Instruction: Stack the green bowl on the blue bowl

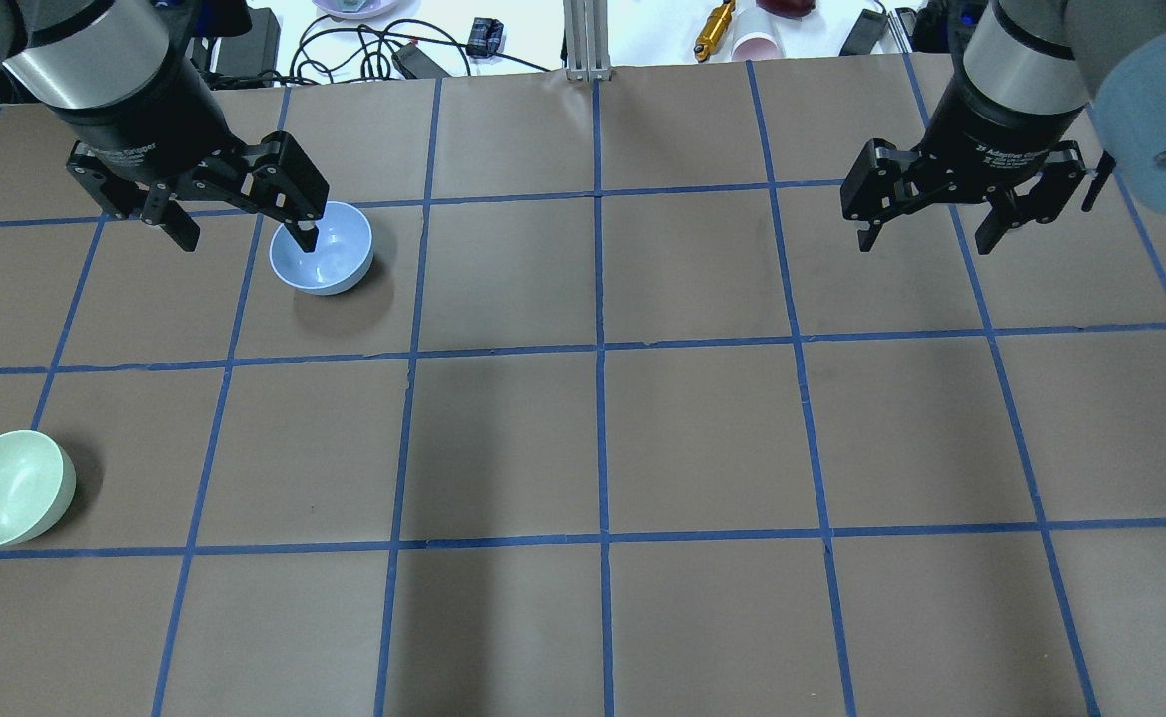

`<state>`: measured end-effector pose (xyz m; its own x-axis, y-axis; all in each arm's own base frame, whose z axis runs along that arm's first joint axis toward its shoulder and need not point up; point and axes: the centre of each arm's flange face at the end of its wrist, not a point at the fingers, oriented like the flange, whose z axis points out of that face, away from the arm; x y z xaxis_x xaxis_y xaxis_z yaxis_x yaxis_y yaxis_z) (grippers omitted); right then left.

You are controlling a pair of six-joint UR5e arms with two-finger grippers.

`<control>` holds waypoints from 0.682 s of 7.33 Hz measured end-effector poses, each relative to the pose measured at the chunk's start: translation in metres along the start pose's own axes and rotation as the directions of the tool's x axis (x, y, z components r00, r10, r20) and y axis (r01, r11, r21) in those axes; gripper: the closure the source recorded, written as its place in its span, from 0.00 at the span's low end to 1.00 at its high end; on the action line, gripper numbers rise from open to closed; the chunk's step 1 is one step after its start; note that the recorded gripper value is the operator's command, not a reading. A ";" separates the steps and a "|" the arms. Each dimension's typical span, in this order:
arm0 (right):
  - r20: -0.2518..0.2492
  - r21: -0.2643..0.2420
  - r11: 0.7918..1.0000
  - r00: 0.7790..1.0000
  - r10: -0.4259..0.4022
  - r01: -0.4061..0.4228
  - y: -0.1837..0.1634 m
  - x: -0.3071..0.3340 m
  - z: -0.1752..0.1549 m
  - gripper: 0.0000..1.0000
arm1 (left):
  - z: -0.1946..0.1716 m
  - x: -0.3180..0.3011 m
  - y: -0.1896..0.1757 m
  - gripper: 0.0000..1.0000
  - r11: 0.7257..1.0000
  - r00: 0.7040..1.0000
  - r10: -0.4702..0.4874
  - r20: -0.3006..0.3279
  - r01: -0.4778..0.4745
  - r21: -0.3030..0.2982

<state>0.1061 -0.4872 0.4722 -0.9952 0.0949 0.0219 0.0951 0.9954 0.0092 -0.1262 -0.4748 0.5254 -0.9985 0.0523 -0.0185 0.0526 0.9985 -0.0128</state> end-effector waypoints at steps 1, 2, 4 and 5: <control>0.000 0.000 1.000 1.000 0.000 0.000 0.000 0.000 0.000 0.00 | 0.001 -0.002 0.000 0.00 1.000 1.000 -0.003 0.000 0.003 -0.002; 0.000 0.000 1.000 1.000 0.000 0.000 0.000 0.000 0.000 0.00 | 0.002 -0.007 -0.001 0.00 1.000 1.000 -0.013 0.000 0.013 -0.005; 0.000 0.000 1.000 1.000 0.000 0.000 0.000 0.000 0.000 0.00 | 0.011 -0.034 -0.007 0.00 0.998 0.998 -0.057 -0.004 0.056 -0.023; 0.000 0.000 1.000 1.000 0.000 0.000 0.000 0.000 0.000 0.00 | 0.018 -0.058 -0.011 0.00 0.996 0.997 -0.082 -0.008 0.082 -0.037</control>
<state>0.1061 -0.4871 0.4720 -0.9952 0.0949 0.0219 0.0951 0.9954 0.0097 -0.0690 -0.4893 0.5089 -0.9995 -0.0299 -0.0097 -0.0302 0.9993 0.0227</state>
